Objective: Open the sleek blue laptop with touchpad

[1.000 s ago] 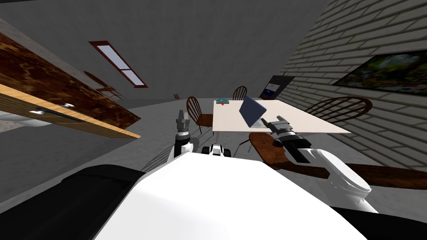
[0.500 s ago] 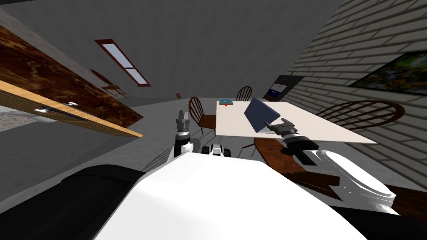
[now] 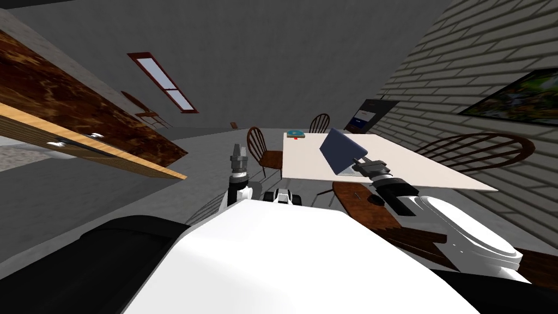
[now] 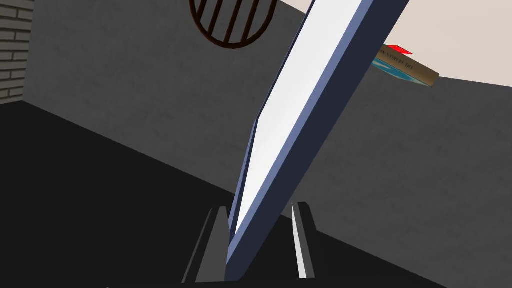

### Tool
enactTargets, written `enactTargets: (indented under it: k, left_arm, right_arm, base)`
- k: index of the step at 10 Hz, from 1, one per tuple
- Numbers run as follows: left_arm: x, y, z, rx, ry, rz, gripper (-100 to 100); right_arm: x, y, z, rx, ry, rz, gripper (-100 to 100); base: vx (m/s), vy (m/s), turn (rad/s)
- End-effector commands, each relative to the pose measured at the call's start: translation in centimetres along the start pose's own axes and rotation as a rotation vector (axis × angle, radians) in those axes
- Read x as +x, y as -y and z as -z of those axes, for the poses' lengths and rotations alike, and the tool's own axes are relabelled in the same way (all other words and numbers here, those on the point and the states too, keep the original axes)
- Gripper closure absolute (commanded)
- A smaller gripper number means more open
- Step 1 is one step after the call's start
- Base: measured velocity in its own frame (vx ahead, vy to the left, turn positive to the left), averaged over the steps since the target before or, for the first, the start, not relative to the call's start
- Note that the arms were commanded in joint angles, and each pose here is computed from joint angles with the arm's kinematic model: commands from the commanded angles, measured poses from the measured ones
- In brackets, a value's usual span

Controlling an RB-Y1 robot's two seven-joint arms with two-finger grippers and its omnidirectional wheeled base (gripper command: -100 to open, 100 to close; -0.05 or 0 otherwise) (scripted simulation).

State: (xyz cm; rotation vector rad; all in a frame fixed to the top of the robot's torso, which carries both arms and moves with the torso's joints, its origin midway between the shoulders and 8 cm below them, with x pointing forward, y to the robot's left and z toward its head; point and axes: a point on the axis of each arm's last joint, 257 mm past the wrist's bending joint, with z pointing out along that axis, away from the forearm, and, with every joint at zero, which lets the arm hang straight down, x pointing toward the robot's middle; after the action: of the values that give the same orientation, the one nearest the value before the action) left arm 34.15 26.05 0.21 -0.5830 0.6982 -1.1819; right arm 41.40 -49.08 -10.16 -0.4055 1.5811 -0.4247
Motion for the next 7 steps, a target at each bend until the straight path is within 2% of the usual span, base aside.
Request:
enactTargets:
  k: [1,7]
  left_arm:
    - [0.00,0.00,0.00,0.000,0.000,0.000,0]
    - [0.00,0.00,0.00,0.000,0.000,0.000,0]
  right_arm:
    - [0.63,0.11,-0.22,-0.007,-0.010,-0.117,100]
    - [1.44,0.95,-0.81,-0.005,-0.021,-0.352,100]
  base:
    - [-0.020,-0.102,0.036]
    - [-0.022,-0.076,0.029]
